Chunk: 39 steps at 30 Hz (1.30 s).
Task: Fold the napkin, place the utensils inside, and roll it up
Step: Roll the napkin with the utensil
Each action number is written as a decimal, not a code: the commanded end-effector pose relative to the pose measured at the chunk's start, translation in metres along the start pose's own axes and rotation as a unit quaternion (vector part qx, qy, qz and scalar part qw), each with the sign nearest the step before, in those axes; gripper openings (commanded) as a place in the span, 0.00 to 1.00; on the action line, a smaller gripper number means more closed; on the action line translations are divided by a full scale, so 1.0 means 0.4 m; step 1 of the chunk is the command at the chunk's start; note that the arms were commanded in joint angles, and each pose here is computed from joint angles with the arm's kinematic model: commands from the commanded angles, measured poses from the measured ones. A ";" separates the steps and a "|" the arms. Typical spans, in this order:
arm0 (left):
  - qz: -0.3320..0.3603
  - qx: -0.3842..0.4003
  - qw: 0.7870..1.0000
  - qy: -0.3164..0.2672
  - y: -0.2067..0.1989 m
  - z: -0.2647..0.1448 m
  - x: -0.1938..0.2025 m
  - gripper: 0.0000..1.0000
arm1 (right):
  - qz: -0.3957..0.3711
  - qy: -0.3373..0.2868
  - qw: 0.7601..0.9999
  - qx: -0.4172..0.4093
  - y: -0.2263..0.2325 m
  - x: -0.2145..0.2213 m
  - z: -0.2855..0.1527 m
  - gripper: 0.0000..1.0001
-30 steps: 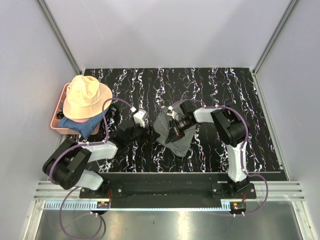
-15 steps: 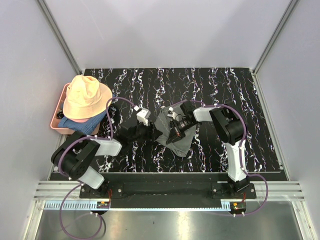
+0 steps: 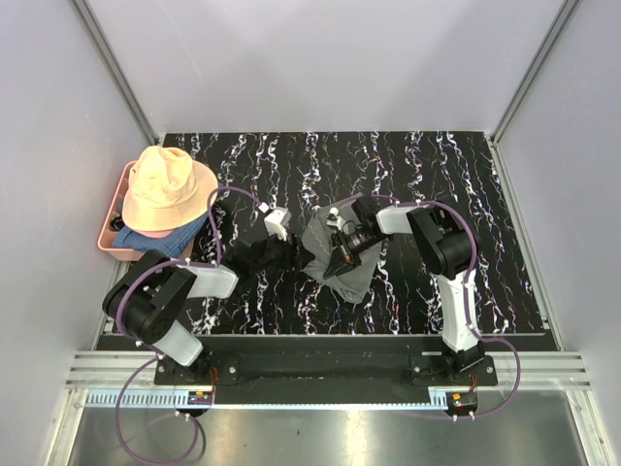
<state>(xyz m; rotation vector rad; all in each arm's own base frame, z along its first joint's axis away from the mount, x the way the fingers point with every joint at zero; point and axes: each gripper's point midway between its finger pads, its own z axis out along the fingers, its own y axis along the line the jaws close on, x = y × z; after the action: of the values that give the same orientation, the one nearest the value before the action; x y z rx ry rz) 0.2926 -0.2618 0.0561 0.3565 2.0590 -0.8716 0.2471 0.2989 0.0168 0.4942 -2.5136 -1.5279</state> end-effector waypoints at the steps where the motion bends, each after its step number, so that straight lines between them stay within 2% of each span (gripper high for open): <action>1: -0.003 0.006 0.999 -0.034 -0.006 -0.011 -0.062 0.75 | 0.006 -0.008 1.000 0.000 -0.003 -0.025 -0.012 0.00; 5: -0.010 0.014 0.999 -0.030 -0.014 -0.042 -0.035 0.84 | 0.006 -0.007 1.000 -0.001 -0.004 -0.023 -0.014 0.00; 12: -0.030 -0.030 0.999 -0.002 0.010 -0.087 -0.005 0.84 | 0.006 -0.007 1.000 0.006 -0.008 -0.020 -0.015 0.00; 19: -0.059 0.030 0.996 0.051 -0.073 -0.137 0.013 0.84 | 0.004 -0.008 1.000 0.012 -0.008 -0.018 -0.018 0.00; 21: -0.068 0.040 0.993 0.085 -0.087 -0.151 0.039 0.84 | 0.003 -0.009 1.000 0.013 -0.010 -0.019 -0.019 0.00; 25: -0.105 0.080 0.985 0.114 -0.137 -0.151 0.035 0.84 | 0.001 -0.009 1.000 0.016 -0.010 -0.017 -0.019 0.00; 30: -0.131 0.134 0.978 0.095 -0.190 -0.133 -0.004 0.85 | 0.003 -0.007 1.000 0.022 -0.016 -0.012 -0.017 0.00; 36: -0.171 0.167 0.964 0.113 -0.217 -0.079 0.000 0.85 | 0.001 -0.009 1.000 0.025 -0.017 -0.017 -0.020 0.00; 39: -0.183 0.183 0.961 0.100 -0.228 -0.070 -0.014 0.85 | 0.001 -0.009 1.000 0.027 -0.018 -0.017 -0.020 0.00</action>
<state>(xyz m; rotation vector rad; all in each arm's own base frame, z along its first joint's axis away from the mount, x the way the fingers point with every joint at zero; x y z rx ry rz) 0.2221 -0.2864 0.0778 0.2460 2.3302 -1.3459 0.2478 0.2958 0.0153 0.4641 -2.5077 -1.5186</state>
